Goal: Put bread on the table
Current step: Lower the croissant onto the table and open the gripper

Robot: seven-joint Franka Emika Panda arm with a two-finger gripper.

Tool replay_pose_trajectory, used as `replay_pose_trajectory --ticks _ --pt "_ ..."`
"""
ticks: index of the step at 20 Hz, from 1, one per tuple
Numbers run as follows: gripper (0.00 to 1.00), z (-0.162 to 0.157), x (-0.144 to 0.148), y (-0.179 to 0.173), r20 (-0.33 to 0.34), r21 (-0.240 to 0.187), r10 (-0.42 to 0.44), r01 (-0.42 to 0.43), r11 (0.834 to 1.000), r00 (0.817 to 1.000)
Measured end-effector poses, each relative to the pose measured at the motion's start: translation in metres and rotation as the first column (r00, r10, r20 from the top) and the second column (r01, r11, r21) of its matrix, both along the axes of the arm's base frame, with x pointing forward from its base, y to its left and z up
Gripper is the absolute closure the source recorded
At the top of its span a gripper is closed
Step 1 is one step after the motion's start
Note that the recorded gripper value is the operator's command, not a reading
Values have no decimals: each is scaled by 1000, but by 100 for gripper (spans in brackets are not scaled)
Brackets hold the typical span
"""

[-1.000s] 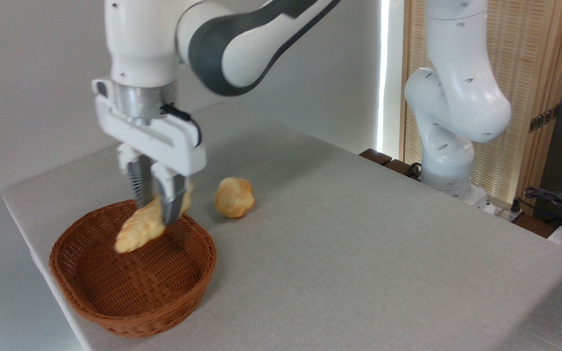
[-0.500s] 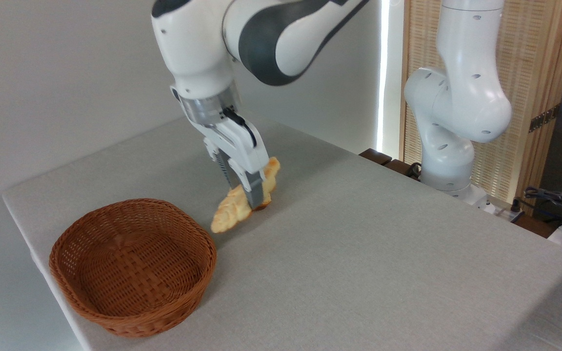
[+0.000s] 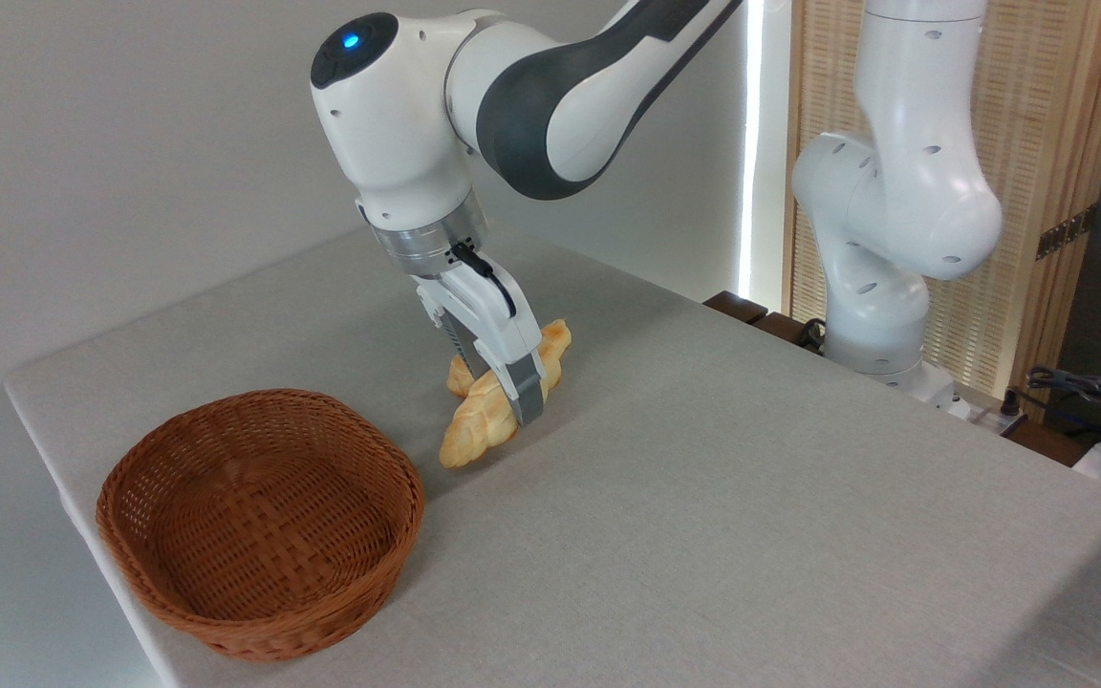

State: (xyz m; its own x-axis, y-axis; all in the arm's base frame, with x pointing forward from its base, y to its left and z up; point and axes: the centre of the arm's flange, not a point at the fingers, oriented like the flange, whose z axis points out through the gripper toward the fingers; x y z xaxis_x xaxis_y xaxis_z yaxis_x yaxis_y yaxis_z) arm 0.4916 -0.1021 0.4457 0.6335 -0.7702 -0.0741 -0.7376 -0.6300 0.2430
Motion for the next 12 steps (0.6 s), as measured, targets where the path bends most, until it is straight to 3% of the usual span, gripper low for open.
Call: replay_pose_trajectory --ticks 8,12 --pt "0 1 0 -2 2 0 -3 3 1000 1000" --pt "0 25 8 -3 56 -11 -2 3 1000 998"
